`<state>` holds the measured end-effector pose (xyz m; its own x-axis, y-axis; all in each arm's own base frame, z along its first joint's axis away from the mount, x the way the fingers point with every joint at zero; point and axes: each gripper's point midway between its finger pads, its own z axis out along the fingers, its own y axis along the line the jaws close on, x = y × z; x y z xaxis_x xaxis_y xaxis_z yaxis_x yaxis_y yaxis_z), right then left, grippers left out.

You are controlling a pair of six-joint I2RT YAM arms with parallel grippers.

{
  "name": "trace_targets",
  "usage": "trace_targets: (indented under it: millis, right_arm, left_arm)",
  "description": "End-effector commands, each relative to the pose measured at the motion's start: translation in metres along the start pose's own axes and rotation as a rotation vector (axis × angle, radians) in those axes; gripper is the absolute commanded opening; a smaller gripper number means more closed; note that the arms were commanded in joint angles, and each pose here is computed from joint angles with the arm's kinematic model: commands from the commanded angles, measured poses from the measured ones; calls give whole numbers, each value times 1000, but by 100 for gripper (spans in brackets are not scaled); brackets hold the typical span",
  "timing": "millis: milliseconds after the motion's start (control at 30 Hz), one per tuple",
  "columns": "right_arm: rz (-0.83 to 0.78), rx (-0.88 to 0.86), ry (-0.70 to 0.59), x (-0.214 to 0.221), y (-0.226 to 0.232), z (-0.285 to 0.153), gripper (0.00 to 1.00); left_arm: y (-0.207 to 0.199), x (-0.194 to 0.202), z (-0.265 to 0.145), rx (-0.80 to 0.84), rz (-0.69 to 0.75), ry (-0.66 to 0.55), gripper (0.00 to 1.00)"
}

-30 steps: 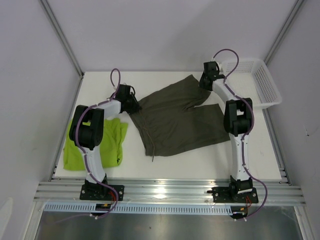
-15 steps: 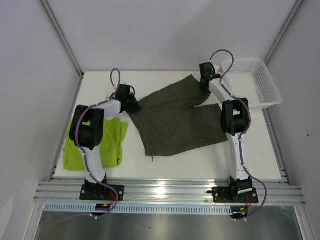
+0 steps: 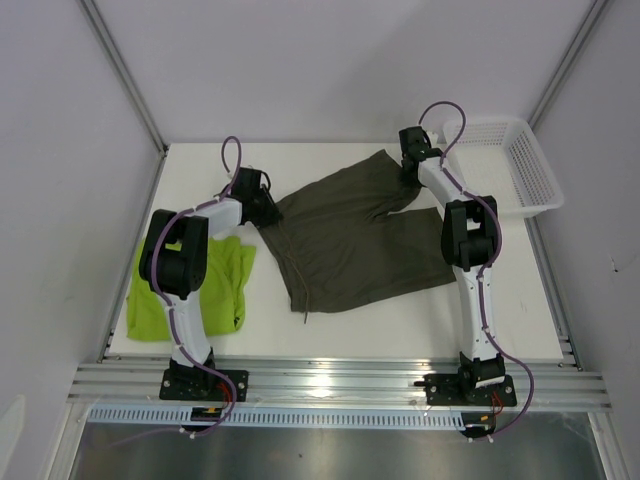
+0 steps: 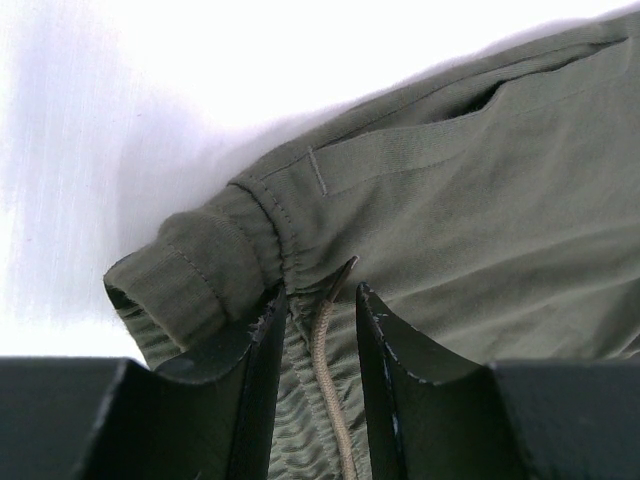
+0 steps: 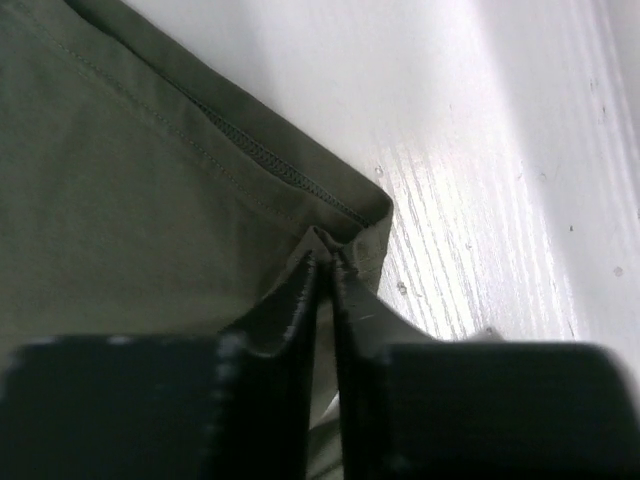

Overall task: Fold and stack the shorts
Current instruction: Flatten the shorts out

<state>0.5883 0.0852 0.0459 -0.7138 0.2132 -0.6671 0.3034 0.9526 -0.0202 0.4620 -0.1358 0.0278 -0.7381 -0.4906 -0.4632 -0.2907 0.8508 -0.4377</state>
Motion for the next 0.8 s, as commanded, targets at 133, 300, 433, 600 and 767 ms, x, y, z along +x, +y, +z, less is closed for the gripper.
trace_targets:
  millis: [133, 300, 433, 600, 767]
  right_arm:
    - [8, 15, -22, -12, -9, -10, 0]
    - [83, 21, -35, -23, -36, -14, 0]
    - [116, 14, -28, -16, -57, -9, 0]
    - [145, -9, -43, -12, -68, -1, 0]
    - [165, 15, -86, -18, -78, -10, 5]
  left_arm:
    - [5, -9, 3, -17, 20, -8, 37]
    - [6, -8, 3, -21, 20, -3, 37]
    - [7, -9, 6, -20, 15, -1, 36]
    - [5, -15, 7, -16, 16, -4, 36]
    - [7, -14, 9, -23, 24, 6, 36]
